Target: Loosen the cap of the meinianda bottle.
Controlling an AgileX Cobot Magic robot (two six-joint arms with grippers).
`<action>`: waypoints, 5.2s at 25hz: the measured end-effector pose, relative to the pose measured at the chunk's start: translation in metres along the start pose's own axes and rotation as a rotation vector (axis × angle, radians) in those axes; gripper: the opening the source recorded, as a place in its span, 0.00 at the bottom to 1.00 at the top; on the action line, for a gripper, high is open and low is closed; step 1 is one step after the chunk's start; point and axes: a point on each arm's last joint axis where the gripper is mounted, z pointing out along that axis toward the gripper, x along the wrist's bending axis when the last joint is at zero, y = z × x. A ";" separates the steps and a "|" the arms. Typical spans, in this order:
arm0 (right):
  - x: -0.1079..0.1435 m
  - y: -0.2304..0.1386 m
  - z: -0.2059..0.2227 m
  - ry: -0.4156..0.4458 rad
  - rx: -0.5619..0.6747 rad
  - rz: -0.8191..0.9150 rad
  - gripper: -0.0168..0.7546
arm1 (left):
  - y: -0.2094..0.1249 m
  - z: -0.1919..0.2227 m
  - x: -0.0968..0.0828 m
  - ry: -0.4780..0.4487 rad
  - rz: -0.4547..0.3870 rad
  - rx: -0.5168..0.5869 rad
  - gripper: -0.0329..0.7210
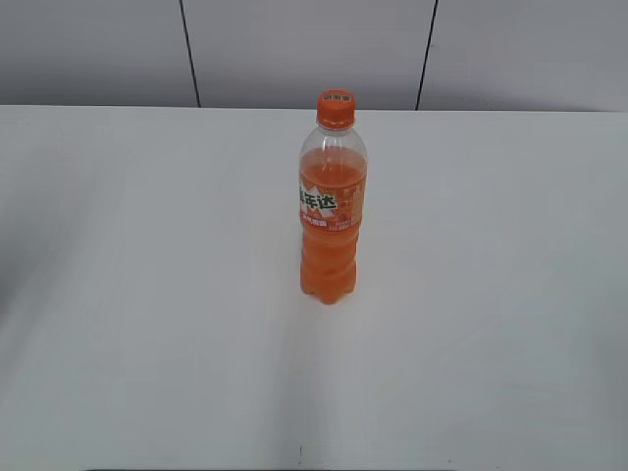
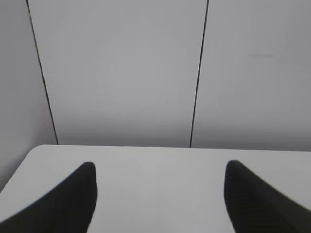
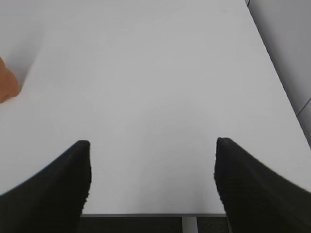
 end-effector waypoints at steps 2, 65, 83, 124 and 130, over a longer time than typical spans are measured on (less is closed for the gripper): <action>0.000 0.000 0.000 -0.001 0.000 0.000 0.79 | -0.004 0.007 -0.001 -0.007 0.030 0.009 0.70; 0.000 0.000 0.000 0.000 0.000 0.001 0.79 | -0.159 0.157 -0.182 -1.320 0.240 0.190 0.82; 0.000 0.000 0.000 0.000 -0.001 0.001 0.79 | -0.163 0.166 -0.211 -1.340 0.251 0.171 0.82; -0.007 0.156 0.090 0.039 0.488 0.083 0.51 | -0.162 0.167 -0.212 -1.321 0.226 0.165 0.62; -0.004 0.179 0.135 0.090 0.575 0.122 0.50 | -0.161 0.167 -0.212 -1.329 0.223 0.160 0.61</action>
